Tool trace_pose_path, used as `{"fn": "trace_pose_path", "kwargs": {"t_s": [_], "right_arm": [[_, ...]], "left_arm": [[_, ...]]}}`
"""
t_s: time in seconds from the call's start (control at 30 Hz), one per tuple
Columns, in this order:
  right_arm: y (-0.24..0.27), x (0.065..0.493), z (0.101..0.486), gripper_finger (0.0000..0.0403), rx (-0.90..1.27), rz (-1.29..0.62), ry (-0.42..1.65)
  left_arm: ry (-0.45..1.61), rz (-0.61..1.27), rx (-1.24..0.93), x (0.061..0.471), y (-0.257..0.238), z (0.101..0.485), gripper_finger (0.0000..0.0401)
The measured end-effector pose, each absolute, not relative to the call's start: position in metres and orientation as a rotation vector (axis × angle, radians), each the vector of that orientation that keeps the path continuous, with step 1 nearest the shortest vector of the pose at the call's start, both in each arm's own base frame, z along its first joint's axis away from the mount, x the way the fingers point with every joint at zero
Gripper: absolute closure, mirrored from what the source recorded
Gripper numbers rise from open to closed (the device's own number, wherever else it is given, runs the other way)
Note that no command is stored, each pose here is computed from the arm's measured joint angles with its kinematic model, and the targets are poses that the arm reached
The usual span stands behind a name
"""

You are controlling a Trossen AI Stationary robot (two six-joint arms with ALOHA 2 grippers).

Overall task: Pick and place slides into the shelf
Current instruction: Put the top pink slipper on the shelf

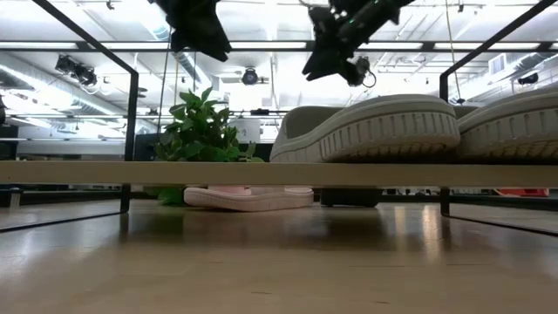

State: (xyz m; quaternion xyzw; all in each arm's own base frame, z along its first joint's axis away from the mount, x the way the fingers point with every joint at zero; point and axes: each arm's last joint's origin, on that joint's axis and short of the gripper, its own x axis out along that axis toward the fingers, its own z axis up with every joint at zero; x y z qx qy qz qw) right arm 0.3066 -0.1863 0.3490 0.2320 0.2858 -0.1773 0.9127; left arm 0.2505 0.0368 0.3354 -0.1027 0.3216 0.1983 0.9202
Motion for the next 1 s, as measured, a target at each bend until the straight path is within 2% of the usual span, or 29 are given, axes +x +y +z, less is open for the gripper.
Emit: {"fn": "trace_pose_path", "kwargs": {"t_s": [0.33, 0.73, 1.0], "right_arm": [[-0.250, 0.316, 0.334, 0.0299, 0.621, -0.340, 0.642], [-0.291, 0.312, 0.297, 0.0299, 0.774, -0.398, 0.672], [-0.297, 0.329, 0.263, 0.0265, 0.865, -0.353, 0.712]], "left_arm": [[0.656, 0.436, -0.207, 0.249, 0.046, 0.336, 0.0264], [0.602, 0.478, -0.236, 0.249, 0.057, 0.340, 0.0255], [0.554, 0.512, -0.259, 0.250, 0.066, 0.343, 0.0266]]}}
